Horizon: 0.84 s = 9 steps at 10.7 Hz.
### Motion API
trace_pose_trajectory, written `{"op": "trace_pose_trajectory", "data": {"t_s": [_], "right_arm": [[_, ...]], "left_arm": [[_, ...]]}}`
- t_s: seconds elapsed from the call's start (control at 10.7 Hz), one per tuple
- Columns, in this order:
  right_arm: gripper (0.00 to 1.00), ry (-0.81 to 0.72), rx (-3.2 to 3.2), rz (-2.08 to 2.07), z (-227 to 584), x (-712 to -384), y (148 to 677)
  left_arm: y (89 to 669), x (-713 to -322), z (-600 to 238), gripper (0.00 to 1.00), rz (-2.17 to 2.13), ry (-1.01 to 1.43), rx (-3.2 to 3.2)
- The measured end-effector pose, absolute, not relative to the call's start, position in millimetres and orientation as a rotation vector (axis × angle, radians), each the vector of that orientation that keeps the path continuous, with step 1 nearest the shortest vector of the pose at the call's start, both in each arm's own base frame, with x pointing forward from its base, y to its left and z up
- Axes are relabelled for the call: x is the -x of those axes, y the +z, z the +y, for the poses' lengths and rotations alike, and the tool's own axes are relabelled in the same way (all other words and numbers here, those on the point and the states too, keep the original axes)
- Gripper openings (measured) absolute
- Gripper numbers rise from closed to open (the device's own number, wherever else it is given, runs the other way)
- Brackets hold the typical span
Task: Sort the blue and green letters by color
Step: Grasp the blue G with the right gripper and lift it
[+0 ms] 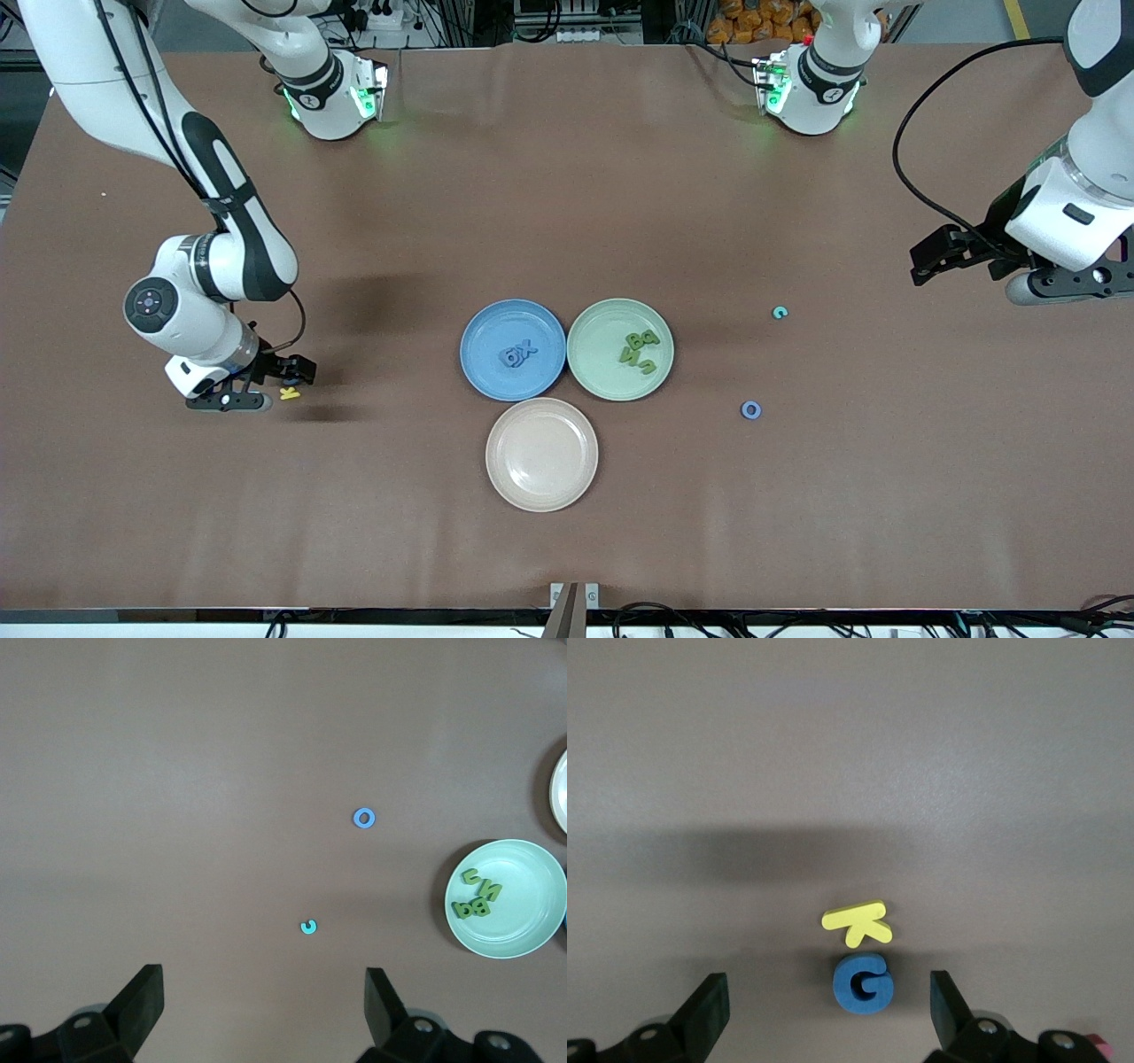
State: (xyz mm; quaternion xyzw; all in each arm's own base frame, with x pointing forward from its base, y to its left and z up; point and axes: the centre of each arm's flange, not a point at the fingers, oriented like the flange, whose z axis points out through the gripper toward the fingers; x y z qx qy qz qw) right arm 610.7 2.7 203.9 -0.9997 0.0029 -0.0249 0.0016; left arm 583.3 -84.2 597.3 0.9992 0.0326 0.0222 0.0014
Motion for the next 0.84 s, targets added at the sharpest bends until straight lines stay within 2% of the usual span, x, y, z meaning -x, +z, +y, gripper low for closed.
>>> {"op": "trace_pose_trajectory", "data": {"t_s": [0.65, 0.84], "right_arm": [[1.00, -0.084, 3.145, 0.034, -11, -604, 179], [0.97, -0.087, 3.146, 0.034, -12, -604, 173]], "left_arm": [[597, -584, -79, 1.00, 0.115, 0.070, -3.136], [597, -584, -79, 1.00, 0.117, 0.071, -3.136]]}}
